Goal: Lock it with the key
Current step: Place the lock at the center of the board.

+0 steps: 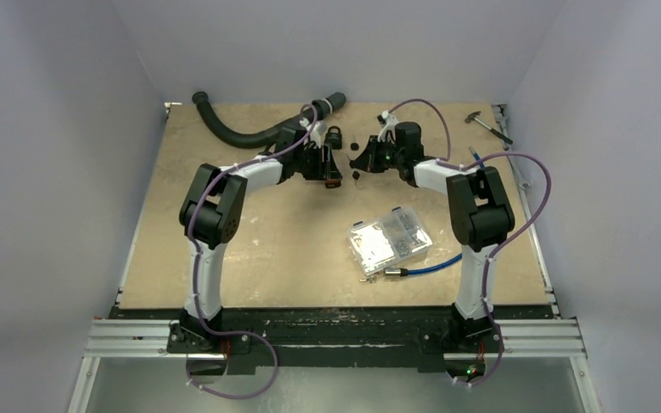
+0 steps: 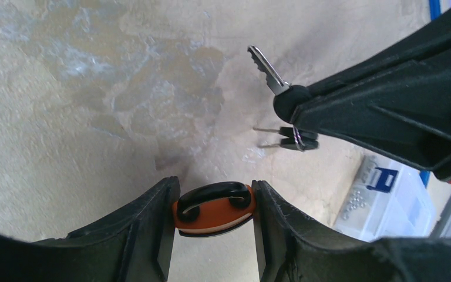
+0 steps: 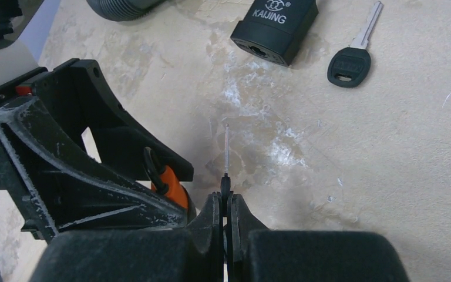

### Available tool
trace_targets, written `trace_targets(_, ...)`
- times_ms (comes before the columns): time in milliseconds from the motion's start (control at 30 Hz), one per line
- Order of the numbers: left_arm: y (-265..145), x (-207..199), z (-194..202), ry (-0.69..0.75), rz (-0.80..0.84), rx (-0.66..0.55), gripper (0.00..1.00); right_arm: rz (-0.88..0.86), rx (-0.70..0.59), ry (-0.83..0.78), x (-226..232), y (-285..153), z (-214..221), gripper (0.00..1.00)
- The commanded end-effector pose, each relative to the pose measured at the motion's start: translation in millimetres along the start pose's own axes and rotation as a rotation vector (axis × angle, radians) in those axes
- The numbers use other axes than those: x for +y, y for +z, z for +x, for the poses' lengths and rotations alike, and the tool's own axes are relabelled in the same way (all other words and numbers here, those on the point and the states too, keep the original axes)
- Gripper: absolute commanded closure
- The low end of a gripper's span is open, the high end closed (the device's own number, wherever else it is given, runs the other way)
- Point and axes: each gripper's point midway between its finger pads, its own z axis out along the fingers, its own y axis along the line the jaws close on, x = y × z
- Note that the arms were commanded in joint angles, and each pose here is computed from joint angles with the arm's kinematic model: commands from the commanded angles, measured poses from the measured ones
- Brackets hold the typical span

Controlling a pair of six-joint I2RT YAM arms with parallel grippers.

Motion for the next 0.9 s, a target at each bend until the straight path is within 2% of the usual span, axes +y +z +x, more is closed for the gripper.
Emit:
trace_targets(0,9,-1,-27,0.06,-0.015,-0.058,1.0,-0.027,-0.064,-0.009,7,2,-23,1.0)
trace_targets(300,21,27,-15,0.023,-0.14,-0.003,0.92,0.01,-0.05,0.01,-11,6,-11,1.0)
trace_targets(667,24,31,-7,0.02,-0.164,0.041,0.61,0.02,-0.039,0.049,-19,11,-4,0.93)
trace_targets(867,24,31,-7,0.021,-0.172,0.04,0.51,0.022,-0.038,0.057,-21,13,-3,0.91)
